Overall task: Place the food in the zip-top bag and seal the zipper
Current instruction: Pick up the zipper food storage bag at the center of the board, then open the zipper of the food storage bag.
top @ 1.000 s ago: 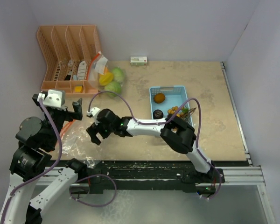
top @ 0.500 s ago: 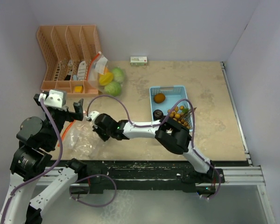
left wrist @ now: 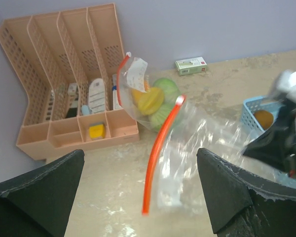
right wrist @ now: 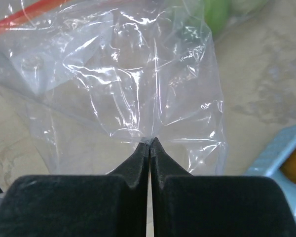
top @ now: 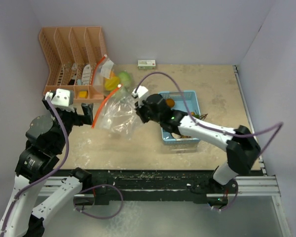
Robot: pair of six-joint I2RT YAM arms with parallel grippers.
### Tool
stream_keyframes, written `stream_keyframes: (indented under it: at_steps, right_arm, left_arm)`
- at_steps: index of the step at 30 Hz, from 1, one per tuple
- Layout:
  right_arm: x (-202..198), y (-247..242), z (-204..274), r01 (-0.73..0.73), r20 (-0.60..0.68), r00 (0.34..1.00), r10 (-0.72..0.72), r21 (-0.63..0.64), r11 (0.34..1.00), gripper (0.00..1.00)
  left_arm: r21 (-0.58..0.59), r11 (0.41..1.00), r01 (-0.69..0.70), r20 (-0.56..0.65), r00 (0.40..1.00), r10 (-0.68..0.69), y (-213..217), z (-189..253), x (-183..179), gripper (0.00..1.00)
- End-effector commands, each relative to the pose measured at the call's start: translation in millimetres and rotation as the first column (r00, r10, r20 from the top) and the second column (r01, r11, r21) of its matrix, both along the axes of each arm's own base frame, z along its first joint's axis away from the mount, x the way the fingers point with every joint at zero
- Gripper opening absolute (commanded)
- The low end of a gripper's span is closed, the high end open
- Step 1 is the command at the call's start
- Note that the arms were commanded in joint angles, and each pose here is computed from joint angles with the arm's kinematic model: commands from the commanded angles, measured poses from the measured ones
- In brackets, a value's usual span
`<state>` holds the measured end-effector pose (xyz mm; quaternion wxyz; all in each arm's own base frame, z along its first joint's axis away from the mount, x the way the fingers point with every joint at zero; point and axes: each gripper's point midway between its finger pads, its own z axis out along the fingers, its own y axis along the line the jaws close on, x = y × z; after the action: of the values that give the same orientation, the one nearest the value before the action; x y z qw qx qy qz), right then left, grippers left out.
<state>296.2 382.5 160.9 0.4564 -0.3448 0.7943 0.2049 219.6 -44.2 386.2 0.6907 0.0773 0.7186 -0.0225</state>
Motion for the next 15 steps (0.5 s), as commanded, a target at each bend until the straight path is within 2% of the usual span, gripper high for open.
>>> stream_keyframes:
  at_steps: [1,5,10,12,15]
  right_arm:
    - [-4,-14,54,-0.111,0.148,0.984,0.096,0.096,0.989,0.0]
    - [-10,-35,76,-0.182,0.195,0.969,0.153,0.136,0.974,0.0]
    - [-31,-54,117,-0.271,0.288,0.932,0.219,0.155,0.95,0.0]
    - [-42,-61,134,-0.303,0.326,0.914,0.24,0.16,0.939,0.0]
    - [-56,-72,155,-0.344,0.382,0.886,0.262,0.163,0.925,0.0]
  left_arm:
    - [-0.178,0.984,0.009,0.046,0.999,0.0,-9,24,2,0.99]
    - [-0.22,0.974,0.052,0.056,0.998,-0.04,-19,29,5,0.99]
    - [-0.252,0.967,-0.027,0.028,0.999,0.035,-10,19,10,0.98]
    - [-0.262,0.965,-0.033,0.034,0.998,0.044,-8,19,9,0.95]
    - [-0.266,0.964,-0.02,0.036,0.999,0.03,-9,18,5,0.96]
